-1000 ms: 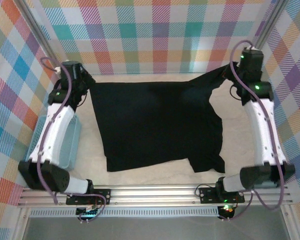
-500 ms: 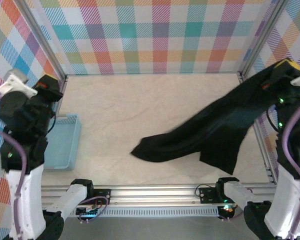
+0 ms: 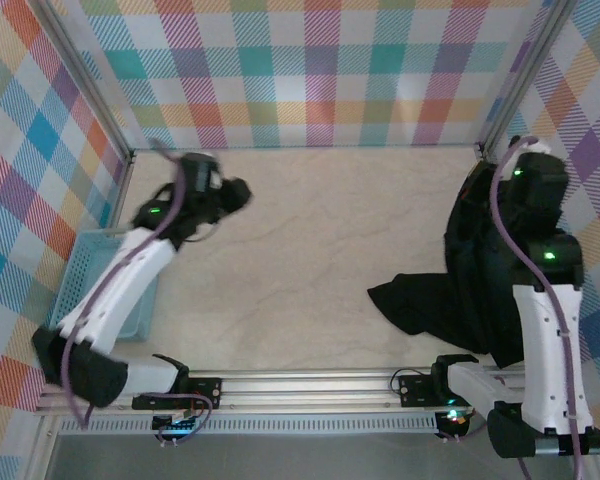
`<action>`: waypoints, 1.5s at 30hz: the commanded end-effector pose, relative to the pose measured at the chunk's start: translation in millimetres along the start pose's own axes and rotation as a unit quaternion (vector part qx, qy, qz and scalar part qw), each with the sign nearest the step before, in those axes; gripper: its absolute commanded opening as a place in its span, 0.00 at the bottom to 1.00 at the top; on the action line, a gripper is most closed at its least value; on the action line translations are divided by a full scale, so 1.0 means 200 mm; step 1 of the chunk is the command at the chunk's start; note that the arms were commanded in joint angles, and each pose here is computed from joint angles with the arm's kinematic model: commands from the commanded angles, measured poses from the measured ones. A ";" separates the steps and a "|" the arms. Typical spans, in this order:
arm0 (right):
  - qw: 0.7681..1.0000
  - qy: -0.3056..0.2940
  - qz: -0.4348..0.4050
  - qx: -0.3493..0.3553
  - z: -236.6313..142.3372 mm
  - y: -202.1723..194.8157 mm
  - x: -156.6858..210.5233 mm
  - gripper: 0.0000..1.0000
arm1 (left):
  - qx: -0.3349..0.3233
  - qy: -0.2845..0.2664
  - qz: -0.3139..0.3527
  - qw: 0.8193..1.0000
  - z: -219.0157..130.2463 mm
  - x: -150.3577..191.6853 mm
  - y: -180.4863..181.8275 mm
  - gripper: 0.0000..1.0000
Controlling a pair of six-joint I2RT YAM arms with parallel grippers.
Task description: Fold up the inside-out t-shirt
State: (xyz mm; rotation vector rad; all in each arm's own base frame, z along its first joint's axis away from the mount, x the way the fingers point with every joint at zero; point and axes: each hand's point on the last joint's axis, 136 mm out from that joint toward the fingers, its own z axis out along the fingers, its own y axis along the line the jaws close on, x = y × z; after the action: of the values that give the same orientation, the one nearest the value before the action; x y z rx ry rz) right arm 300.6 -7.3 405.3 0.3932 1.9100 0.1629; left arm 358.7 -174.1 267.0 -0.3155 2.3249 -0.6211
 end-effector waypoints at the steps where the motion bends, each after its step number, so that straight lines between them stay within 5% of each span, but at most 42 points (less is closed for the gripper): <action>1: 0.997 -0.009 0.043 0.059 -0.03 -0.14 0.09 0.00 | 0.023 0.027 0.059 0.998 0.15 0.20 -0.20 0.42; 4: 0.989 0.007 0.054 0.139 -0.02 -0.32 0.23 0.00 | 0.018 0.087 0.110 0.990 0.41 0.48 -0.34 0.45; 9: 0.982 -0.001 0.068 0.177 -0.07 -0.42 0.32 0.00 | 0.050 0.159 0.190 0.968 0.68 0.93 -0.66 0.46; 17: 0.979 -0.018 0.067 0.193 -0.16 -0.48 0.35 0.00 | 0.111 0.226 0.262 0.932 0.87 1.47 -1.00 0.46; 23: 0.980 -0.011 0.056 0.193 -0.16 -0.49 0.39 0.00 | 0.113 0.258 0.290 0.914 0.95 1.73 -1.05 0.44; 28: 0.980 -0.004 0.053 0.192 -0.15 -0.49 0.41 0.00 | 0.048 0.266 0.282 0.921 1.06 1.75 -0.84 0.38; 33: 0.984 0.016 0.049 0.171 -0.10 -0.45 0.43 0.00 | -0.024 0.254 0.209 0.944 1.07 1.64 -0.44 0.32; 36: 0.990 0.043 0.039 0.130 -0.03 -0.37 0.47 0.00 | -0.083 0.219 0.180 0.955 0.96 1.53 -0.12 0.31; 42: 0.979 0.182 0.034 -0.080 0.22 0.04 0.68 0.00 | -0.178 0.158 0.090 0.967 0.62 1.39 0.54 0.31; 45: 0.974 0.219 0.031 -0.057 0.30 0.05 0.78 0.00 | -0.224 0.108 0.056 0.967 0.42 1.30 0.77 0.31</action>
State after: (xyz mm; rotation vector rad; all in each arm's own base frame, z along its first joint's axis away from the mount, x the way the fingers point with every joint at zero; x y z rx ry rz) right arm 301.6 23.6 254.0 0.4478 2.2714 0.2948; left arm 254.7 -259.6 19.9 -0.1479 2.6066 -0.4173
